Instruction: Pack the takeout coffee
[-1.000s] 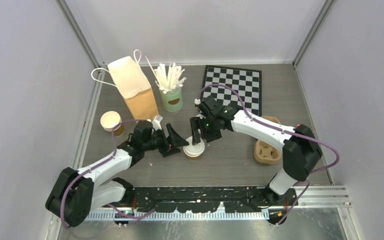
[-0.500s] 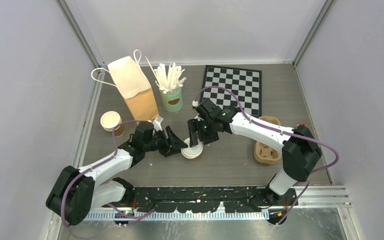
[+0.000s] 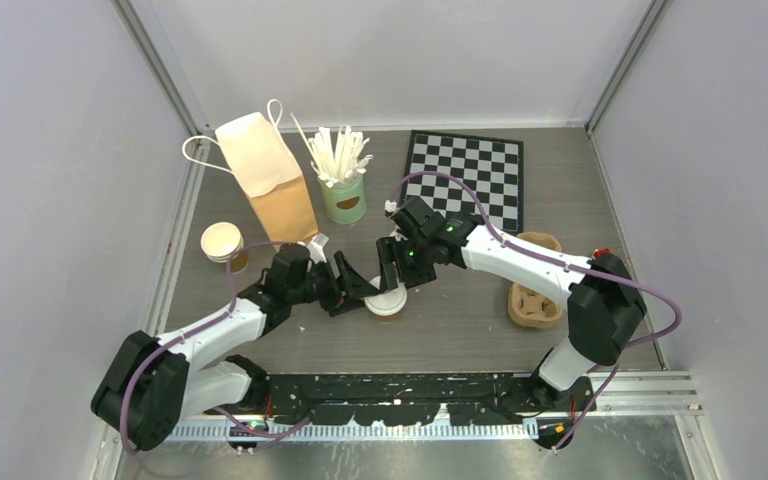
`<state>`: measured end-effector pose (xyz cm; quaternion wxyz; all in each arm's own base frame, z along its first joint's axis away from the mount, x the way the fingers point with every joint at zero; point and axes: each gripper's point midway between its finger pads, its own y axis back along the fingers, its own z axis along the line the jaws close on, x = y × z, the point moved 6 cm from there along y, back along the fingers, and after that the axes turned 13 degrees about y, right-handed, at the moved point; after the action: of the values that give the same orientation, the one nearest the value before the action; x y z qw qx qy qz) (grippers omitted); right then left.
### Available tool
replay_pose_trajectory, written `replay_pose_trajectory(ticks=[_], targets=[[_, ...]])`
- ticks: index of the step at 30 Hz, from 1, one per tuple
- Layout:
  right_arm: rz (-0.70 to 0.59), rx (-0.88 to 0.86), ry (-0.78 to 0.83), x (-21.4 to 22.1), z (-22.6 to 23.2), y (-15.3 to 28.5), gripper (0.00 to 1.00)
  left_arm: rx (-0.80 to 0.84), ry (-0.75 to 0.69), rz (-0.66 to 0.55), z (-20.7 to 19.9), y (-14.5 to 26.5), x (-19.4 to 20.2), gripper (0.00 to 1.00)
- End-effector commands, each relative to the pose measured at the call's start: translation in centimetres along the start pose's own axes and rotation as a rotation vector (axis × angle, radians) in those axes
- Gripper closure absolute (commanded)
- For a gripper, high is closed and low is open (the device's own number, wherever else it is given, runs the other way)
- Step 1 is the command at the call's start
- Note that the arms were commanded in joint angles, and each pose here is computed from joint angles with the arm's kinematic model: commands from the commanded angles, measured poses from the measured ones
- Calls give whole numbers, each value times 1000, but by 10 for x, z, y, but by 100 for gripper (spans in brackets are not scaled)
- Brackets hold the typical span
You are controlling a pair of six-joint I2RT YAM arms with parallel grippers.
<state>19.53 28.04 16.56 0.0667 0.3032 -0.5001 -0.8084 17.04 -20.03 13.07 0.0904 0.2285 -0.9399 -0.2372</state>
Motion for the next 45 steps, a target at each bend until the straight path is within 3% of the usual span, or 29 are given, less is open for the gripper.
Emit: replay_pose_trajectory(ticks=[1,11,28,38,45], targets=[[-54,-28,6,-8,8,13,35,72,-45,-20,-19,1,-2,35],[-46,-23,-4,-1,5,8,40,52,-46,-25,-14,0,-1,46],[-50,6,10,15,-7,-6,42,-165,-80,-84,31,2,-2,57],[-52,-2,7,42,-18,-19,47,-118,-45,-55,38,6,8,58],[-76,-29,72,35,-18,-15,47,-31,-82,-40,8,8,6,47]])
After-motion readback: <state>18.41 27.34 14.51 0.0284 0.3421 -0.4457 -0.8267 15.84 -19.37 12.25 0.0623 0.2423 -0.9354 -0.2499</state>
